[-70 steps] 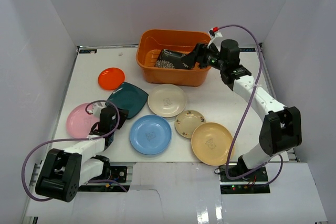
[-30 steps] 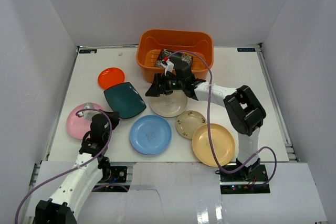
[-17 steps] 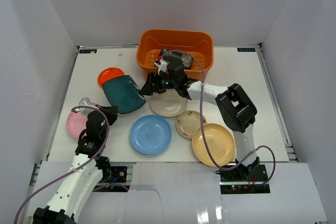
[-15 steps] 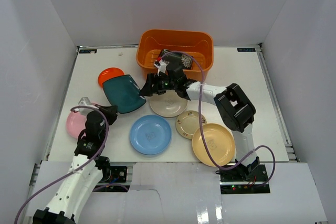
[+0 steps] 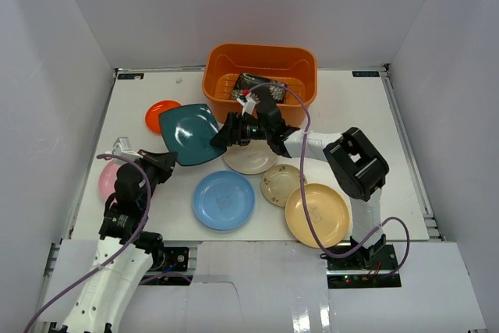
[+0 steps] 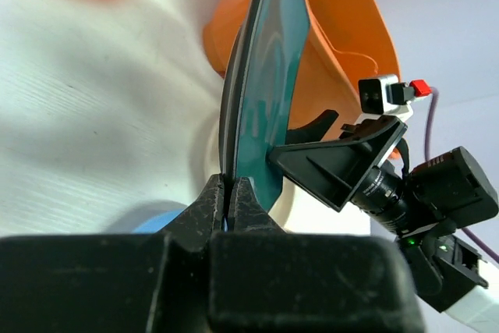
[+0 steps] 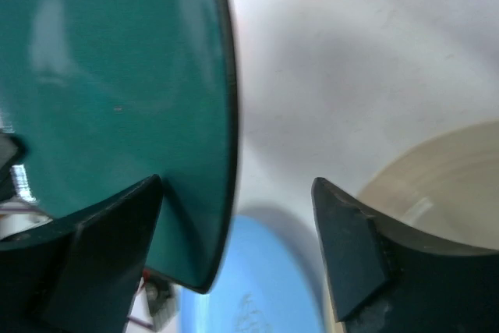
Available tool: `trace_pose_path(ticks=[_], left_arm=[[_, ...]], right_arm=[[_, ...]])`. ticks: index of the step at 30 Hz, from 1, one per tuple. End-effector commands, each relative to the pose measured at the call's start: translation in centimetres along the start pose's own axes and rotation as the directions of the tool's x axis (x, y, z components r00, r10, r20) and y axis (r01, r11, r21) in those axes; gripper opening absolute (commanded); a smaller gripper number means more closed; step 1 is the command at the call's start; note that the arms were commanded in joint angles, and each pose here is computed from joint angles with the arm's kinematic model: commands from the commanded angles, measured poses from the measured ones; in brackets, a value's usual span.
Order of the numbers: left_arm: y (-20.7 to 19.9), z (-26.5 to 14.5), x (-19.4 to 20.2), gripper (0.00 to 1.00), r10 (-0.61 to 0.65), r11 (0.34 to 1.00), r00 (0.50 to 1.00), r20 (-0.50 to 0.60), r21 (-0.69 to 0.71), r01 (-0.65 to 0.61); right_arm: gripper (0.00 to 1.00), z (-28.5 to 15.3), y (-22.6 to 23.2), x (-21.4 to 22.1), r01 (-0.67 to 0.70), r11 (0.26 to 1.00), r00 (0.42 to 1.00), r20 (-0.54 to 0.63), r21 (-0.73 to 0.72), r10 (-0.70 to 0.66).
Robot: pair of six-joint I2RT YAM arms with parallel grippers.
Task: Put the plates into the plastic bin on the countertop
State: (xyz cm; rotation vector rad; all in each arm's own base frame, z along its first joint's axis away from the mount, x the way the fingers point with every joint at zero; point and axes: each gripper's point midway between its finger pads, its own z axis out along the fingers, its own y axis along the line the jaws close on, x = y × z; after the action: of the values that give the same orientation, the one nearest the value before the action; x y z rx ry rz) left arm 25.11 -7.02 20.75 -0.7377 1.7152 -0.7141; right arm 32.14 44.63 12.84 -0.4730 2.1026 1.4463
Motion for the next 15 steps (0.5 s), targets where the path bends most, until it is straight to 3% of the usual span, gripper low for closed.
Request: trace_pose_path(ticks=[1,2,3,7,12,13,15], left_arm=[[-7.8,-2.6,-4.1,0.0,-0.061,0.963,0.995,0.076,0.265,0.039],[-8.2,-2.8,-4.0,0.0,-0.061,0.96,0.996,0.061,0.276,0.042],[-8.3,-2.9,-3.9,0.0,-0.06,0.959,0.997,0.055,0.282,0.042],[-9.3,-3.1,-3.3,0.0,-0.056,0.946,0.998,0.012,0.322,0.049],[-9.5,-2.5,-2.4,0.0,-0.036,0.94,0.999,-0.028,0.337,0.043],[-9.5,-2.4,-2.3,0.0,-0.03,0.939,0.999,-0.031,0.343,0.039],[-9.7,-2.2,-1.5,0.11,-0.008,0.931,0.998,-0.063,0.363,0.031]], right_arm=[[0.8,-2.5,6.5,-2.7,0.035,0.981,0.994,0.104,-0.19,-0.016],[0.74,-3.0,6.4,-1.9,0.019,0.98,0.995,0.096,-0.198,0.001],[0.62,-3.9,7.9,-2.7,0.037,0.972,0.991,0.132,-0.231,-0.007],[0.45,-5.9,9.9,-3.4,0.079,0.961,0.981,0.19,-0.266,-0.029],[0.11,-8.8,11.7,-4.7,0.106,0.949,0.962,0.271,-0.297,-0.023],[0.08,-9.7,11.8,-5.5,0.103,0.947,0.954,0.3,-0.305,-0.007],[0.08,-11.5,12.6,-6.7,0.109,0.941,0.941,0.339,-0.319,0.006]])
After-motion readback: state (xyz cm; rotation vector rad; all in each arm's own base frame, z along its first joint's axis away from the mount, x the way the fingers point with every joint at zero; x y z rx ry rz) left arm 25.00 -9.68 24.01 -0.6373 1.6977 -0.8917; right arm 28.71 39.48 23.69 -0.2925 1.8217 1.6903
